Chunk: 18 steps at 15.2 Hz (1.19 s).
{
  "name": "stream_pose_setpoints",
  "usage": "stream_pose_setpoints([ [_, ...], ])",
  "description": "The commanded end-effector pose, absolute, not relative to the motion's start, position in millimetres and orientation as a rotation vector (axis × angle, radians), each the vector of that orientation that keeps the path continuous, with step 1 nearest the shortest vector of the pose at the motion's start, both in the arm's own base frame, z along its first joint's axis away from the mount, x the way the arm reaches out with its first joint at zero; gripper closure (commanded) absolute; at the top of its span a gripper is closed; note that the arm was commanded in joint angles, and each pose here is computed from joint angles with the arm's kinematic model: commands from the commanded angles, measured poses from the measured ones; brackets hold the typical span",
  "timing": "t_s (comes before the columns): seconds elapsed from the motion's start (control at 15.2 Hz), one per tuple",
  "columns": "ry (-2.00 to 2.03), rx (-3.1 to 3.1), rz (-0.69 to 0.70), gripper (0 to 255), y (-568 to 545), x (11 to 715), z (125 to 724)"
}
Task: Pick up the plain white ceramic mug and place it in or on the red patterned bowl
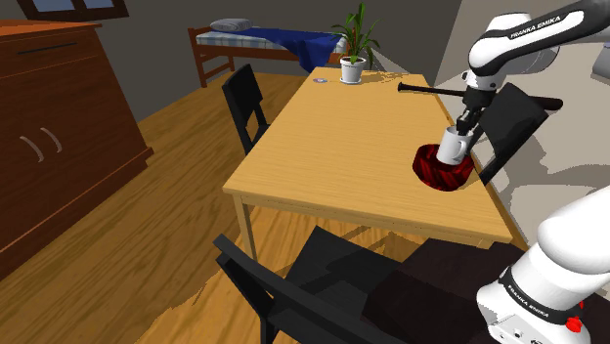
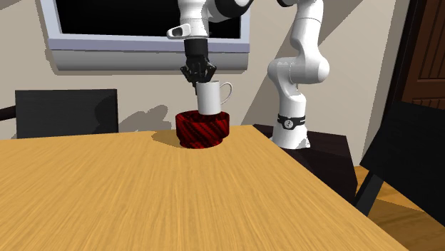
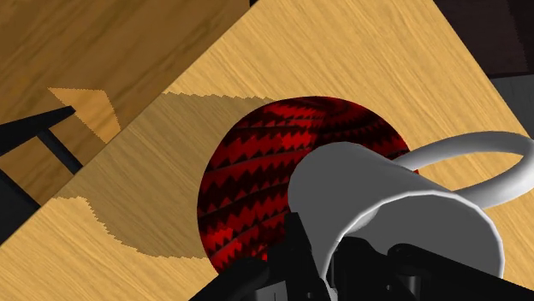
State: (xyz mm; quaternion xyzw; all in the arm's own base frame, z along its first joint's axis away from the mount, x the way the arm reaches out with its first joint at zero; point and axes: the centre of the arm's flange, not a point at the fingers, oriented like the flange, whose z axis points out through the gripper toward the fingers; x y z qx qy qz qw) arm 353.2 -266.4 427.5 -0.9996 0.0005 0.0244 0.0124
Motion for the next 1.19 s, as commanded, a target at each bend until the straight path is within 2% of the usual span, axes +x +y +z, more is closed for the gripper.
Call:
stream_pose_setpoints([
  [0.0, 0.002, -3.116, 0.076, 255, -266, 353, 427],
  [0.07, 0.002, -3.116, 0.076, 0, -266, 353, 427],
  [0.4, 0.002, -3.116, 0.076, 0, -266, 353, 427],
  [0.66, 0.002, -3.116, 0.076, 0, -268, 356, 477],
  [1.12, 0.002, -3.116, 0.076, 0, -268, 356, 477],
])
